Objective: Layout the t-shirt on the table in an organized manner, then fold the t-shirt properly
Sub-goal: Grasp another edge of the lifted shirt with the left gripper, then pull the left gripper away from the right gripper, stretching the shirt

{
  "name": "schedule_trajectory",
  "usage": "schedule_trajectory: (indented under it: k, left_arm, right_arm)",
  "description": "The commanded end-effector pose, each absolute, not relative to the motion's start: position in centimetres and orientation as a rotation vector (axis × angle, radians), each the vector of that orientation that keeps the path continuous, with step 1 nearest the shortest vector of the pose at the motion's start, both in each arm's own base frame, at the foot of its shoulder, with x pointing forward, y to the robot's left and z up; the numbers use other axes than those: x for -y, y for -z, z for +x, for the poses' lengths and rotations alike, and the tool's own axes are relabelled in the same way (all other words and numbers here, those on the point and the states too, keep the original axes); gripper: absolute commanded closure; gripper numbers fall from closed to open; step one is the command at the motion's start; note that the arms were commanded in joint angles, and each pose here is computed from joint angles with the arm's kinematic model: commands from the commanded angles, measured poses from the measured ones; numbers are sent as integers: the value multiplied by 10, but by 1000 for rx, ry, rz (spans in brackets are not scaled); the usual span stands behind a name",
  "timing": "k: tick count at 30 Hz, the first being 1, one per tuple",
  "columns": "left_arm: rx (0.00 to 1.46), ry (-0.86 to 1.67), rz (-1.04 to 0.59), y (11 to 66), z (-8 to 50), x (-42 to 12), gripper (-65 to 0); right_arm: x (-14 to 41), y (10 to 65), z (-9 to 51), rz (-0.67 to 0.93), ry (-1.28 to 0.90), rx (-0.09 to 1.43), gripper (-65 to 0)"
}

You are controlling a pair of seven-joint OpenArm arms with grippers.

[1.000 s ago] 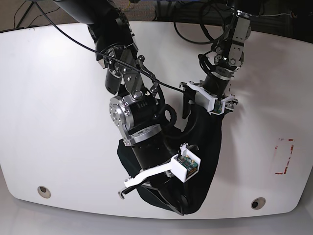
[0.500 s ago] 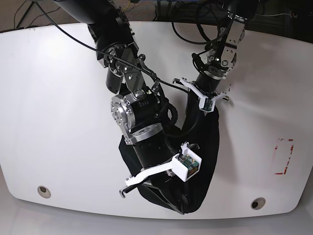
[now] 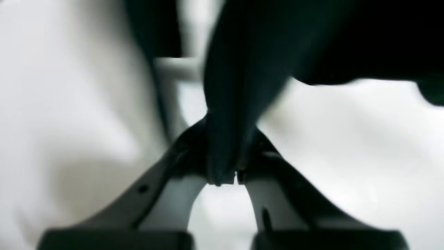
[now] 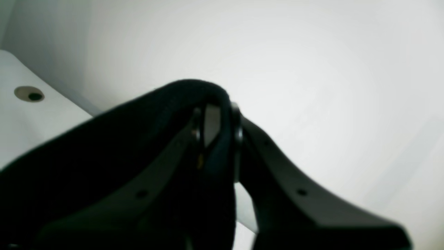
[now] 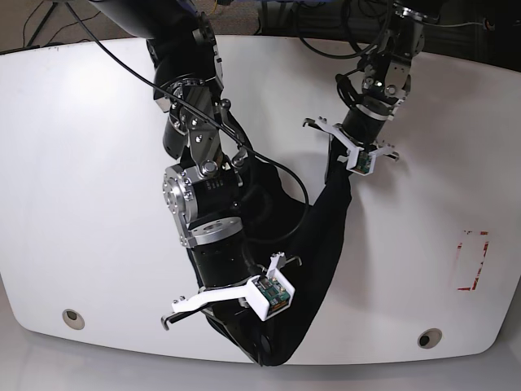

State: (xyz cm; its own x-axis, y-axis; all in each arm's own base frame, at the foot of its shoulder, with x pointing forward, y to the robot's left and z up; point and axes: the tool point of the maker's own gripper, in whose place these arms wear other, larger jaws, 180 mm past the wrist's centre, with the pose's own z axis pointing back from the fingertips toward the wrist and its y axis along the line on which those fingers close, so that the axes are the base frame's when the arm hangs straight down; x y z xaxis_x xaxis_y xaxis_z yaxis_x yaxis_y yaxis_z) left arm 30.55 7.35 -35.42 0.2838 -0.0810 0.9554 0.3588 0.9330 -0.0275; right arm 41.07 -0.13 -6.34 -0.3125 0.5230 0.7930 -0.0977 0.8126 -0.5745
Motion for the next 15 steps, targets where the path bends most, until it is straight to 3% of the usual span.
schedule_trajectory:
  k: [1,15]
  left_arm:
    - [1322,323,-277,330,305,-70,-1]
    - [1346,330,-243,268,301,-97,-1]
  right_arm:
    - [11,40,411,-345,-586,1866,-2]
    - [41,54,424,-387,-510,1795,-2]
